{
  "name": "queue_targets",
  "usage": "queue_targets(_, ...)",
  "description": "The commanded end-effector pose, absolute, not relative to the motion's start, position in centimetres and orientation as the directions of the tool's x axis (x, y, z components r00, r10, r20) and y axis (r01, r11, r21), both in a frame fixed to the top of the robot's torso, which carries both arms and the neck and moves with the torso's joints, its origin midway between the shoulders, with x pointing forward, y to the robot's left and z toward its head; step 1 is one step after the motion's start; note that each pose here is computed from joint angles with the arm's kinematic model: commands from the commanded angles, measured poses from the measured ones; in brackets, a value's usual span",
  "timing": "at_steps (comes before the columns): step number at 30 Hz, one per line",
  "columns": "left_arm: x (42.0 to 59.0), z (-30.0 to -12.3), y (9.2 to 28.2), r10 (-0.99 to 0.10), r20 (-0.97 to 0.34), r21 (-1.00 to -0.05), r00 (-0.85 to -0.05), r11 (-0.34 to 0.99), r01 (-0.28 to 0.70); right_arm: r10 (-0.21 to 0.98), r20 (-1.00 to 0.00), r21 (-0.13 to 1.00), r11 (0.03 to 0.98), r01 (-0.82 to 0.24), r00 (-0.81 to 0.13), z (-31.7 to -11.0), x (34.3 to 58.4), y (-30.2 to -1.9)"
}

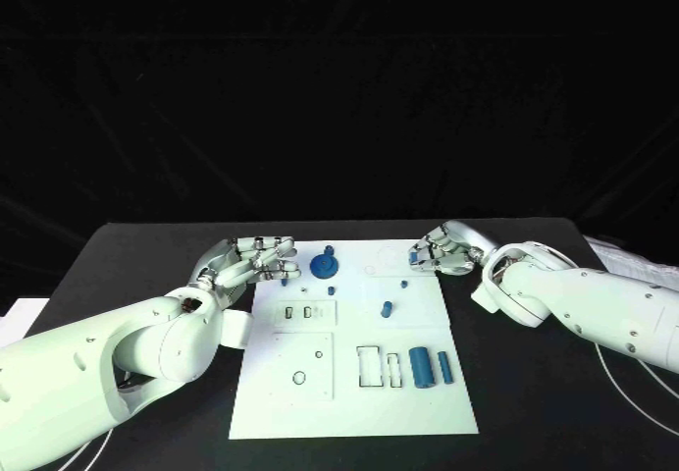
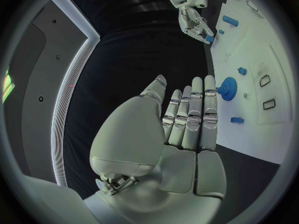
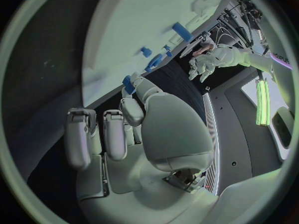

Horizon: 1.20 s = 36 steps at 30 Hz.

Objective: Assemble the parts on the task board

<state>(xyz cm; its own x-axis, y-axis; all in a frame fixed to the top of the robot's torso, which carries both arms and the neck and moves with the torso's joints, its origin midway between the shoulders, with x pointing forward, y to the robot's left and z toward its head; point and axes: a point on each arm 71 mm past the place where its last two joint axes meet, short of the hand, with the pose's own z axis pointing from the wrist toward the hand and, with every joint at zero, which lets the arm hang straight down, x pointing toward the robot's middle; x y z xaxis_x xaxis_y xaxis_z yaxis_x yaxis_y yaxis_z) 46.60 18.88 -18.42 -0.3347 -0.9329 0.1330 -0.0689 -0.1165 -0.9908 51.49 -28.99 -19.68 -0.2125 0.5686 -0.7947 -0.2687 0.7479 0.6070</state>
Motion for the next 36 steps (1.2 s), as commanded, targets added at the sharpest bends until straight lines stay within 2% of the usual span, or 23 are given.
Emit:
queue_targets(1,46.7,-18.4,18.8,-0.927,0.136,-0.99,-0.348,-0.12,-0.068,0.578,-0.784,0.62,0.746,-0.242,-0.225,-19.0,51.2,-27.6)
queue_targets(10,47.1,-18.6,19.1,-0.932,0.143,-0.989,-0.332,-0.125,-0.075,0.49,-0.835,0.55,0.765,-0.336,-0.253,-17.8,49.9,-21.0)
queue_targets(20,47.4,-18.8,19.1,-0.934,0.156,-0.987,-0.32,-0.135,-0.087,0.342,-0.902,0.423,0.819,-0.388,-0.263,-18.8,48.5,-14.6)
queue_targets(29,47.4,-18.8,19.1,-0.935,0.156,-0.987,-0.319,-0.136,-0.086,0.271,-0.923,0.37,0.821,-0.435,-0.274,-20.2,47.5,-11.2)
queue_targets(36,47.5,-18.8,19.0,-0.934,0.157,-0.987,-0.321,-0.136,-0.086,0.259,-0.926,0.362,0.816,-0.451,-0.275,-20.7,47.1,-10.0)
